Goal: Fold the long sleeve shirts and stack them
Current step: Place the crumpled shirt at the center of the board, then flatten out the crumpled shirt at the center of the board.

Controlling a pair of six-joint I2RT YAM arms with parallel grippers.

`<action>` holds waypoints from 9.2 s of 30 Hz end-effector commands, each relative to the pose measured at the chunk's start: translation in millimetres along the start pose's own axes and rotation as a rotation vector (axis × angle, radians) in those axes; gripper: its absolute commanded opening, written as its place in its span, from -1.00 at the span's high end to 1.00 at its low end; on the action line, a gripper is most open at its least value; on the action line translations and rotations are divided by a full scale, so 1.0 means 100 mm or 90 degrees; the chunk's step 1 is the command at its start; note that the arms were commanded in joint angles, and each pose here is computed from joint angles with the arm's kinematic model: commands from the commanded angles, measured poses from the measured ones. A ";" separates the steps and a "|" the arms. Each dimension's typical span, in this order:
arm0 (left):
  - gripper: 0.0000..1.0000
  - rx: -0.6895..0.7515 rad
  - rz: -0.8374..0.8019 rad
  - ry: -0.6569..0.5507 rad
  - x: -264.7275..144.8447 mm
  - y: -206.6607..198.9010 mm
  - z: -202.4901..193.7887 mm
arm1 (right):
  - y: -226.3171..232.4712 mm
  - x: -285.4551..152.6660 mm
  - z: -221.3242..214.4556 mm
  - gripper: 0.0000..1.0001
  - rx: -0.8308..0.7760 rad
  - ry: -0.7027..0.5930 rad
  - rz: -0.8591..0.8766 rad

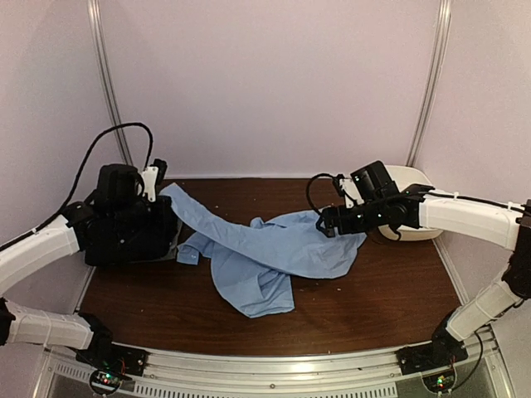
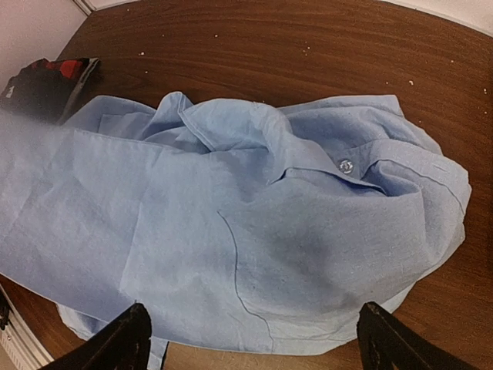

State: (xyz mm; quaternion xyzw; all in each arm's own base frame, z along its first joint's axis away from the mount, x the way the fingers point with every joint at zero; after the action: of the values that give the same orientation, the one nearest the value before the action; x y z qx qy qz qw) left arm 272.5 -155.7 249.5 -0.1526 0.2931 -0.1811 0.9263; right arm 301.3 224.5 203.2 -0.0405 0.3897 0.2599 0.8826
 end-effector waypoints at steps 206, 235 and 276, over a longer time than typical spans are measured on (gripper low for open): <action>-0.89 0.186 -0.162 0.241 1.41 -0.75 -0.53 | -1.02 -1.52 -0.38 1.00 0.058 0.070 -0.385; -0.92 0.589 -0.407 0.167 2.15 -1.22 -0.48 | -1.02 -1.57 -0.23 1.00 0.044 0.044 -0.301; 1.00 0.375 -0.362 0.177 1.75 -1.25 0.36 | -0.89 -1.37 -0.14 1.00 -0.015 0.017 -0.178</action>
State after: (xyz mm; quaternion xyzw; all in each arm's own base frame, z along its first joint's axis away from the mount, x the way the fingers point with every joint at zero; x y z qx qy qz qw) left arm 391.4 -345.6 162.5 0.1127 0.3558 -0.5740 0.7289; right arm 249.8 72.8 276.7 -0.1094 0.4105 0.0903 0.9008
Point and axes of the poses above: each gripper's point midway between its finger pads, its own x axis out along the fingers, its own y axis along the line the jaws close on, z = x × y, the point moved 5 cm from there along -x, back along the fingers, and after that the axes turned 11 degrees about -x, right-handed, at the moved point
